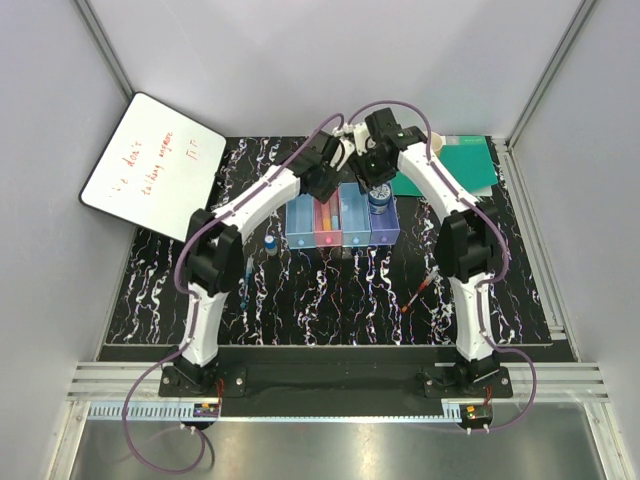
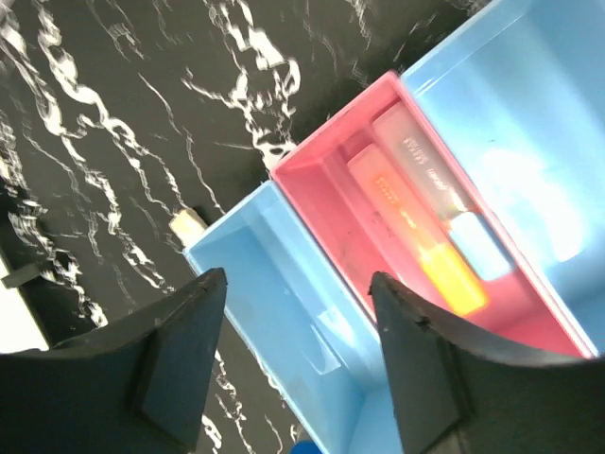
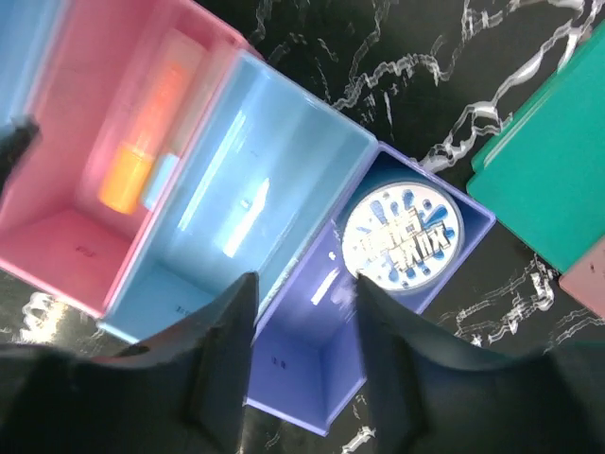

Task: Sort the stationery into containers
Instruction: Move the storage box to the center of the board.

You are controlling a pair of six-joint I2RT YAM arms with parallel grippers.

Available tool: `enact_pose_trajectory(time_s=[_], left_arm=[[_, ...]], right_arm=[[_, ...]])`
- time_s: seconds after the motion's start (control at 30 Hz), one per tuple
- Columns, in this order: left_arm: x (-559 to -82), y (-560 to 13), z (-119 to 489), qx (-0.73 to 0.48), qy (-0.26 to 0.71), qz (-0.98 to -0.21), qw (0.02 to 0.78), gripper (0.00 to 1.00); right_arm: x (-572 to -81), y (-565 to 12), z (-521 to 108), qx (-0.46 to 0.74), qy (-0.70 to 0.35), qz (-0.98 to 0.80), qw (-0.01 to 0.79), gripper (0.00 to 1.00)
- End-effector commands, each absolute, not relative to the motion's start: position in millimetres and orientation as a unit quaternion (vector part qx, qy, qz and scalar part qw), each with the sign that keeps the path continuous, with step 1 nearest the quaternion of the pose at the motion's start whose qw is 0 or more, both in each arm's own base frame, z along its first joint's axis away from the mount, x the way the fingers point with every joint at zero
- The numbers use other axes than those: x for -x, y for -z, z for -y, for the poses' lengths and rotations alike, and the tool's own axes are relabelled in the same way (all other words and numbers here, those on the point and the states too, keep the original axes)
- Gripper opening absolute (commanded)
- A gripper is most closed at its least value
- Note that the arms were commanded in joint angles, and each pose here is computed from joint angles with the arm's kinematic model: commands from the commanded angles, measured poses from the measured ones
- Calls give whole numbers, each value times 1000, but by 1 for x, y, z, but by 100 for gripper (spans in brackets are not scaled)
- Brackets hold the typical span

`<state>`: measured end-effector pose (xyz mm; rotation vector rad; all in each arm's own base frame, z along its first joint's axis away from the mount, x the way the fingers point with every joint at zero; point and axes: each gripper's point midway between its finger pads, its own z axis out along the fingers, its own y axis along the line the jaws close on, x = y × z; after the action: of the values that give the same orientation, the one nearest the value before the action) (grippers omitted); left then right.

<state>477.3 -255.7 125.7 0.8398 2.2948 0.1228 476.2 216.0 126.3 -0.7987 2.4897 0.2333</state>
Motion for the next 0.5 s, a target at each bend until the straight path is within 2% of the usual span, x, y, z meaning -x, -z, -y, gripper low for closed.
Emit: enact_pose_trajectory(time_s=[0.0, 0.07, 0.1, 0.17, 0.3, 0.47], left_arm=[[-467, -217, 272, -314, -27, -839, 444, 75], [-463, -216, 247, -289, -62, -849, 438, 88], [-463, -212, 237, -281, -76, -853, 434, 88], [-466, -196, 205, -249, -114, -867, 415, 90], [-482, -164, 156, -172, -124, -903, 374, 91], [-515, -136, 128, -75, -54, -933, 347, 89]], right_arm=[[-474, -176, -221, 314, -80, -895, 308, 60], [-471, -193, -216, 315, -75, -890, 321, 66], [-469, -198, -214, 316, -71, -889, 325, 76], [-466, -214, -208, 317, -60, -884, 338, 82], [-461, -239, -198, 327, -40, -874, 358, 84], [-454, -263, -190, 319, -28, -869, 377, 84]])
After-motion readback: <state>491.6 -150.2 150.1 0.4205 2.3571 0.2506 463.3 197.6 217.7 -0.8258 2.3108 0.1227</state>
